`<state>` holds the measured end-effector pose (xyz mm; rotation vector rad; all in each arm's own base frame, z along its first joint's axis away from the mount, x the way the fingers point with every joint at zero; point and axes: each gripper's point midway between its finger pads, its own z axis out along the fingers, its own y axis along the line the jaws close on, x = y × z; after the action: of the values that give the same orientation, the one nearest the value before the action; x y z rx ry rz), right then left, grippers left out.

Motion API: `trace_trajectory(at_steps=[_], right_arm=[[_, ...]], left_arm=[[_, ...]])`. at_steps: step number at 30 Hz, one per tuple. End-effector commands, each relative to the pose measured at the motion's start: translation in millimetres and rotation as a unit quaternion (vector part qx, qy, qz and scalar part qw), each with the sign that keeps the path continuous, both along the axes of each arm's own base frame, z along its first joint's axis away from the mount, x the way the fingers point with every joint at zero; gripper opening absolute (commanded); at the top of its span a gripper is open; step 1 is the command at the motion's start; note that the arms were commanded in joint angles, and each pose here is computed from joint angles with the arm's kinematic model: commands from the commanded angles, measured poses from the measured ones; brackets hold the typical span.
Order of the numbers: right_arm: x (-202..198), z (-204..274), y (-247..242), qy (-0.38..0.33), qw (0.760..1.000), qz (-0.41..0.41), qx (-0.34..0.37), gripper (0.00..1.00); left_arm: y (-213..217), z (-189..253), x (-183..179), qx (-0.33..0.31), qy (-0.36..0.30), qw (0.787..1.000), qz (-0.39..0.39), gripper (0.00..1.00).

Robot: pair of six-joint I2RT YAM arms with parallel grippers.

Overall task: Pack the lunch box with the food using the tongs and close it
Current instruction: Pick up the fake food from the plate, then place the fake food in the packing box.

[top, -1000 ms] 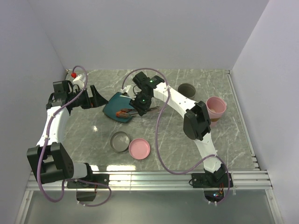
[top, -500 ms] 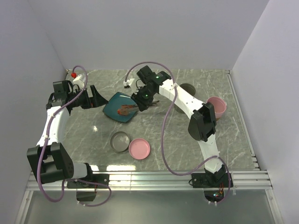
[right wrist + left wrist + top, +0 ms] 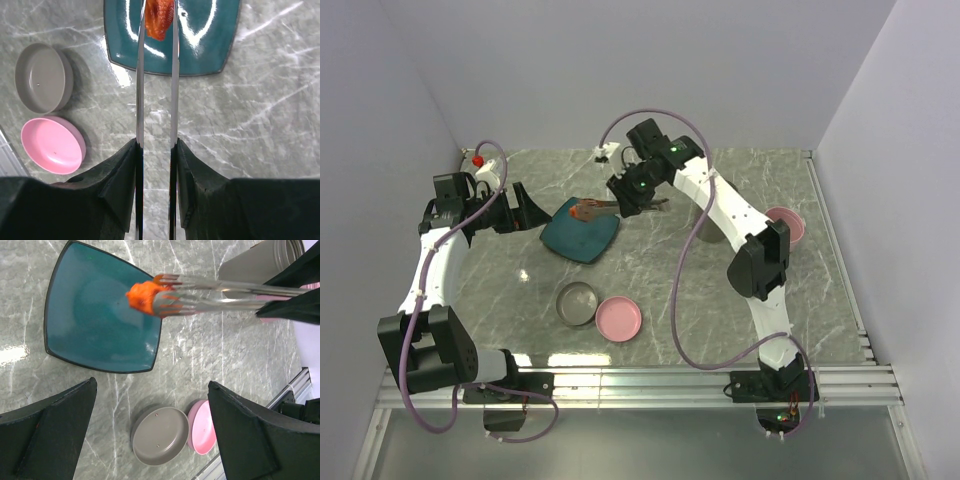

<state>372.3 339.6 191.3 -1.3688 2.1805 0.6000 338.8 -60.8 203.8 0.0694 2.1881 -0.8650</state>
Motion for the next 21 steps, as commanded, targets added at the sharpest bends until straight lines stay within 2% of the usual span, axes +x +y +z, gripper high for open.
trace_trajectory(at_steps=[1, 9, 21], right_arm=[[0.3, 63.9, -10.9, -0.038, 0.997, -0.016, 0.059, 0.28], [-2.1, 101.0, -64.4, -0.047, 0.993, -0.062, 0.086, 0.27], [-22.5, 123.2, -203.4, -0.062, 0.977, -0.193, 0.071, 0.27]], left_arm=[[1.4, 16.0, 4.4, 0.01, -0.036, 0.999, -0.008, 0.99], [1.9, 15.2, 5.3, 0.019, -0.043, 0.999, -0.013, 0.99], [-4.6, 17.4, 8.2, 0.019, -0.048, 0.998, -0.024, 0.99]])
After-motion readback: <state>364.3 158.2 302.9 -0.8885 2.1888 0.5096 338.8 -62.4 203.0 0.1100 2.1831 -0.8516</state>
